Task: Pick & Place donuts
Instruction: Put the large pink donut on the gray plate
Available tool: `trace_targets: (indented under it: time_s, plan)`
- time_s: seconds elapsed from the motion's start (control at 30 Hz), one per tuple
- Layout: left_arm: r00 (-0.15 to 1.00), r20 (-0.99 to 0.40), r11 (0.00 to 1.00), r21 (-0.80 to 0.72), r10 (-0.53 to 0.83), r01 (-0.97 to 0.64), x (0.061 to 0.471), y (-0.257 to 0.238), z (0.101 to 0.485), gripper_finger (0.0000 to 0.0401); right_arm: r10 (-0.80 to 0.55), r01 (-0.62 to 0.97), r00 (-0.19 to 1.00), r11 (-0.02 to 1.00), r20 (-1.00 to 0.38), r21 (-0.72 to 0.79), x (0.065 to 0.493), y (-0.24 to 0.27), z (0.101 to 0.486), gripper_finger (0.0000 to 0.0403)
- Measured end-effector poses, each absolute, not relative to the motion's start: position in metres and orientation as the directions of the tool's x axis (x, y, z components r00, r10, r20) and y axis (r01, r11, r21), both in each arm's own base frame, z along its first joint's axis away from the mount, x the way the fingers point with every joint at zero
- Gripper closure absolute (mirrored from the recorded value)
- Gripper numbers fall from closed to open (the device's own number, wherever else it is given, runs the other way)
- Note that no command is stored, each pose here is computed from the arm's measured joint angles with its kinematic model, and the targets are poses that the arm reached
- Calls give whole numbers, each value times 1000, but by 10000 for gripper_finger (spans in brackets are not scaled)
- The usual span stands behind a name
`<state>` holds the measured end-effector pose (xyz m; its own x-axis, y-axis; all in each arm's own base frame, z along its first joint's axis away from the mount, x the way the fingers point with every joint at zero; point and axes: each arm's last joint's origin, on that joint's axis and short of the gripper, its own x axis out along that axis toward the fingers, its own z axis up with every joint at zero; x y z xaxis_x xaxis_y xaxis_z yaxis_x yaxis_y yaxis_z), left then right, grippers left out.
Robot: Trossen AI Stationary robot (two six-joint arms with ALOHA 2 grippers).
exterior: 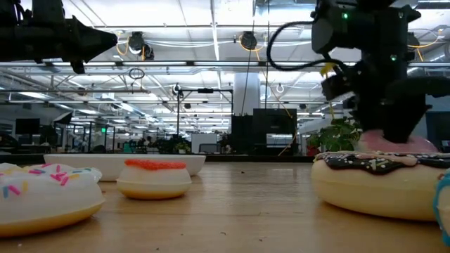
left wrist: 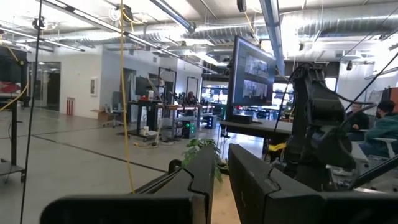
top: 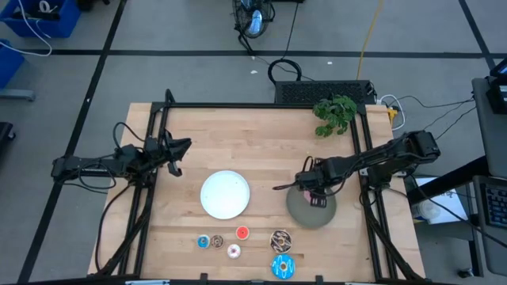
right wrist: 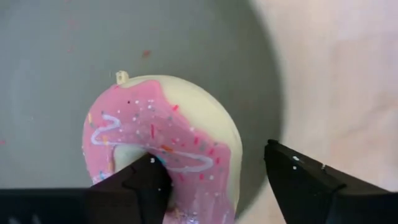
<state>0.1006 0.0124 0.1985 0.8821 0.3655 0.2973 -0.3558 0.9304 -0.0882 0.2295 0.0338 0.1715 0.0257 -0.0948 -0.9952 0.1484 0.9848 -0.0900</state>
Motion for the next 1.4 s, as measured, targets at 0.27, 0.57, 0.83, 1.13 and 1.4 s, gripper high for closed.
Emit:
trace_targets:
  time_s: [0.27, 0.57, 0.83, 1.13, 1.4]
  plan:
    - [883, 295, 930, -79, 366, -359, 101, 12, 198, 350, 17, 104, 52, 994, -998, 23, 237, 38, 181, 150]
    - [885, 289, 930, -77, 366, -359, 101, 12, 198, 350, 29, 43, 10, 999, -1000, 30, 231, 42, 183, 91]
    - [881, 283, 924, -82, 380, -373, 101, 13, 197, 350, 18, 8, 40, 1000, -999, 18, 235, 47, 186, 58]
    - [885, 270, 924, -77, 380, -374, 101, 13, 196, 350, 37, -48, 100, 998, -994, 32, 233, 50, 194, 65]
    - [885, 269, 923, -53, 380, -381, 101, 13, 196, 350, -71, -74, 122, 994, -990, -81, 232, 58, 192, 182]
